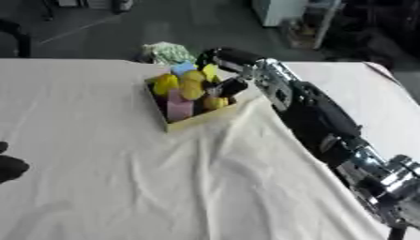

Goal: Pick up objects on the table and place them in the box.

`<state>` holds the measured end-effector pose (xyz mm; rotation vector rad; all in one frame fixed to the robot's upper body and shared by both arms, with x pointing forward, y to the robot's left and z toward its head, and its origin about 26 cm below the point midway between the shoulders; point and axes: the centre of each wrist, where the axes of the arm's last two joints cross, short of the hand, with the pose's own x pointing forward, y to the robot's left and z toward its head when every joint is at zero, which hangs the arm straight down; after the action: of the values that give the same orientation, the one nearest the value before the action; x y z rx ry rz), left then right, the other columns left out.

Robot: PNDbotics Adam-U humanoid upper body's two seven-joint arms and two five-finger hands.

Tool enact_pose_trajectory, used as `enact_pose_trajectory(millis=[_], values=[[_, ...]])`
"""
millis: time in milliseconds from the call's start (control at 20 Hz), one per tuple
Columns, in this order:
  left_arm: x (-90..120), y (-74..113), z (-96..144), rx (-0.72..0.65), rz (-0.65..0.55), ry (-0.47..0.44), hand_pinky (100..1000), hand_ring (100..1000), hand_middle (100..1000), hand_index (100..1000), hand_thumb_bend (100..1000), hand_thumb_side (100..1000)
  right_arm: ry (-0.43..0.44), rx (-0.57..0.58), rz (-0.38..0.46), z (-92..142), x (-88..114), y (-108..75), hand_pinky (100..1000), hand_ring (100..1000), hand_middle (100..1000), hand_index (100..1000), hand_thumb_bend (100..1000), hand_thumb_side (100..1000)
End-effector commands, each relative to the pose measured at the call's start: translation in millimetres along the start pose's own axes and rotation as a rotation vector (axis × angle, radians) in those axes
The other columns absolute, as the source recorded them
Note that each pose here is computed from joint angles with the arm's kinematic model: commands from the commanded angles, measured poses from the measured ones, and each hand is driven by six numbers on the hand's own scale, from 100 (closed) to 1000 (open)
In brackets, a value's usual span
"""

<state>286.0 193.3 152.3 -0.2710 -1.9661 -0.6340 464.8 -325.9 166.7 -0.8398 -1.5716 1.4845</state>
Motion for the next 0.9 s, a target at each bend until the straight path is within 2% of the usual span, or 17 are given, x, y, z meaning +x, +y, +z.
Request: enact_pose_trajectory(millis=[50,300,500,900], values=[[7.5,0.8,-2.3,-0.008,-0.007,-0.03,828,736,640,842,100,737,0.021,-0.024,0.058,-3.9,0.5,-7.7,816,845,829,708,100,238],[7.2,0.9,-1.9,-0.007,-0.007,-0.028,828,737,640,842,100,738,0.024,-0.042,0.127,-4.2,0.5,-7.1,817,845,824,885,100,236],[7.1,1.0,-1.7,-0.006,-0.008,-0.027,828,737,640,842,100,738,0.043,-0.062,0.161,-1.9,-2.8,-8.9,821,849,827,973,100,236],[7.0,1.6,-1.4,-0.005,-0.009,-0.023,828,738,640,842,100,739,0.11,-0.06,0.234,4.9,-10.5,-17.5,830,864,847,1000,100,286]])
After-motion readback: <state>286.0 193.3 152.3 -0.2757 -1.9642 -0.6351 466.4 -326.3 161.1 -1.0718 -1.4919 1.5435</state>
